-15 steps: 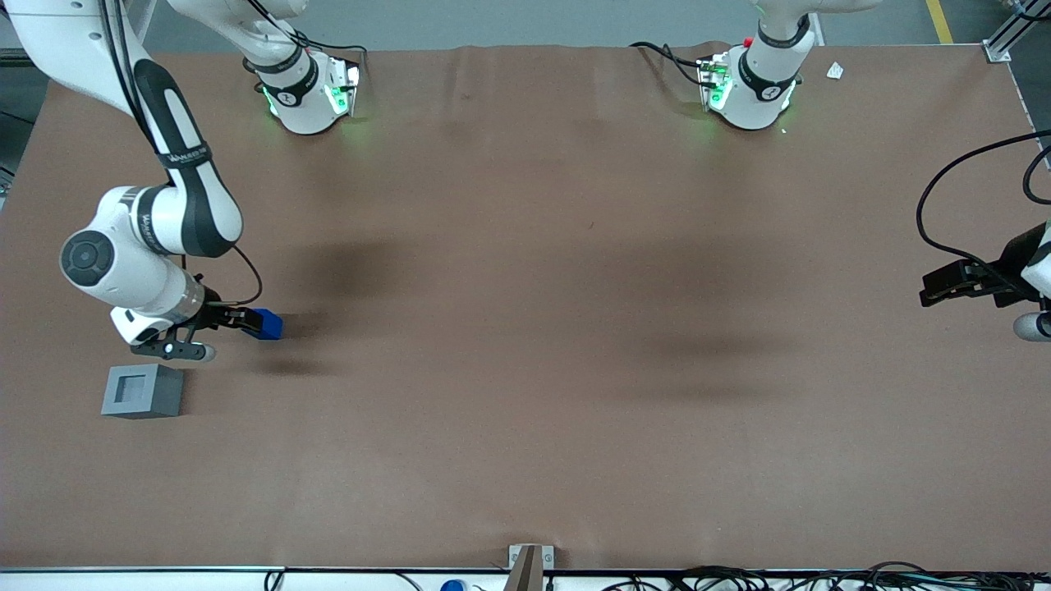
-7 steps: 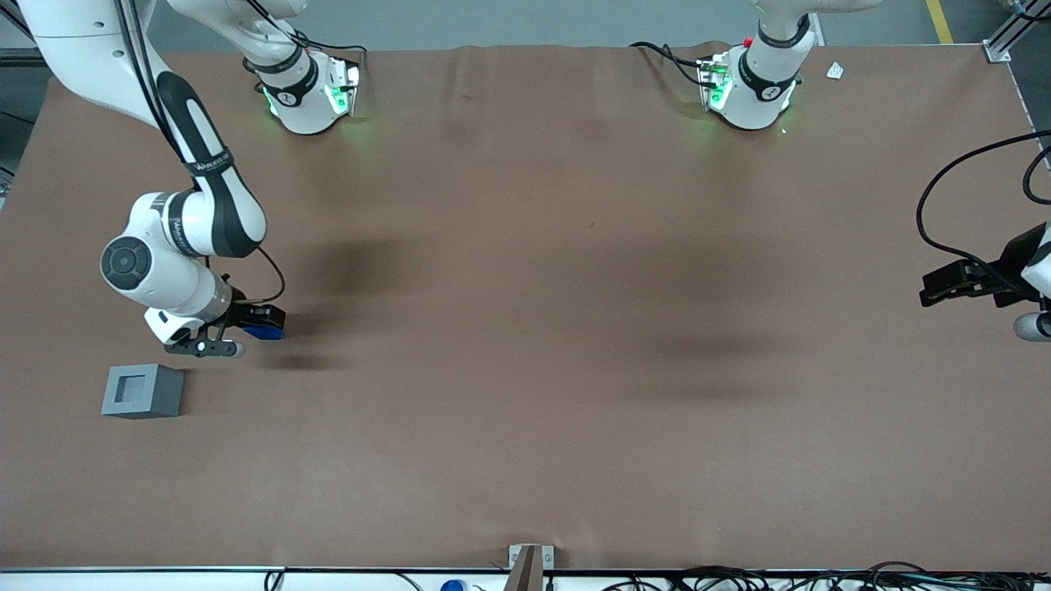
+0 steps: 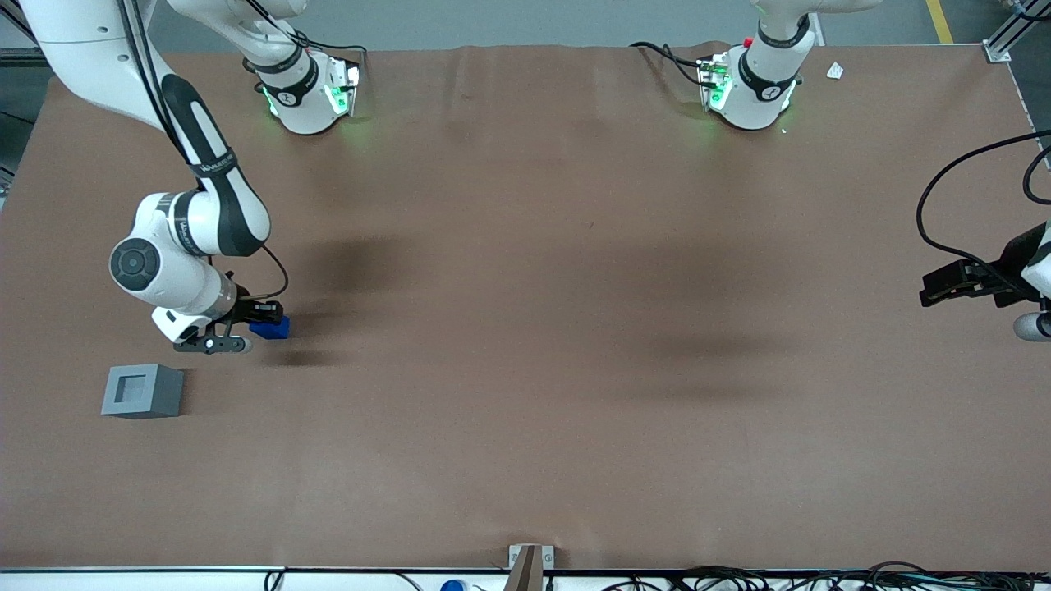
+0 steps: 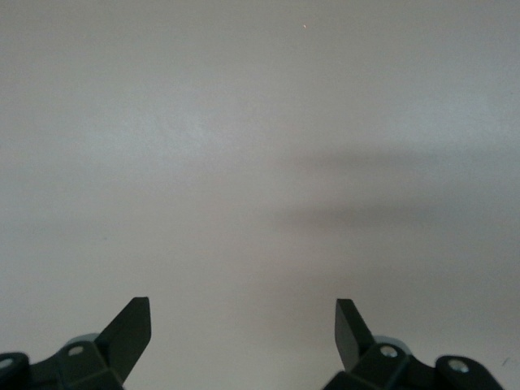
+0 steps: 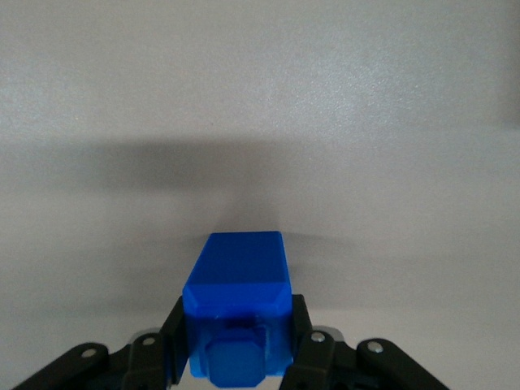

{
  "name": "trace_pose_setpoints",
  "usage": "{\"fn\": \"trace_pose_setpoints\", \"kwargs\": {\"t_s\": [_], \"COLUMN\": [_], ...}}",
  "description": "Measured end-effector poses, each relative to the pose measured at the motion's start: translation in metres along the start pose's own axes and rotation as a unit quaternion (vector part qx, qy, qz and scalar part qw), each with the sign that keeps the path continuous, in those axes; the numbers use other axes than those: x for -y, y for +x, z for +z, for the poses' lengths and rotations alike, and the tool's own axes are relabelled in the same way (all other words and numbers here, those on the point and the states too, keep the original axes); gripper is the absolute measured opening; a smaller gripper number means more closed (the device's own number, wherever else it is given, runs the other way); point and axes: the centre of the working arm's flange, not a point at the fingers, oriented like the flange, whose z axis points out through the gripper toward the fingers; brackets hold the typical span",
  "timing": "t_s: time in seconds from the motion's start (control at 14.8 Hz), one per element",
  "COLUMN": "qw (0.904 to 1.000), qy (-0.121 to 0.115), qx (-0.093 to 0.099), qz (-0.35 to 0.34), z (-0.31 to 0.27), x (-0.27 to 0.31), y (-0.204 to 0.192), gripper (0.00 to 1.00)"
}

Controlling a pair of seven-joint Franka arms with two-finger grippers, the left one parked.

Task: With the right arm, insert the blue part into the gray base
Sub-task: 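Lift the blue block and carry it above the gray base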

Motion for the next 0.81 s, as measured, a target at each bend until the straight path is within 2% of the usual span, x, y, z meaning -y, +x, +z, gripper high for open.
{"fn": "trace_pose_setpoints", "kwargs": {"t_s": [0.14, 0.34, 0.61, 0.81], "qw": [1.0, 0.9997, 0.9997, 0.9994], "qy": [0.0, -0.002, -0.002, -0.005], "qx": [-0.003, -0.023, -0.011, -0.031], "qz": [0.001, 0.004, 0.021, 0.017], "z": [-0.002, -0.034, -0.119, -0.156], "x": [-0.002, -0.017, -0.049, -0.067], "y": [0.001, 0.009, 0.016, 0.026], "gripper": [0.51, 0.51, 0.51, 0.51]}}
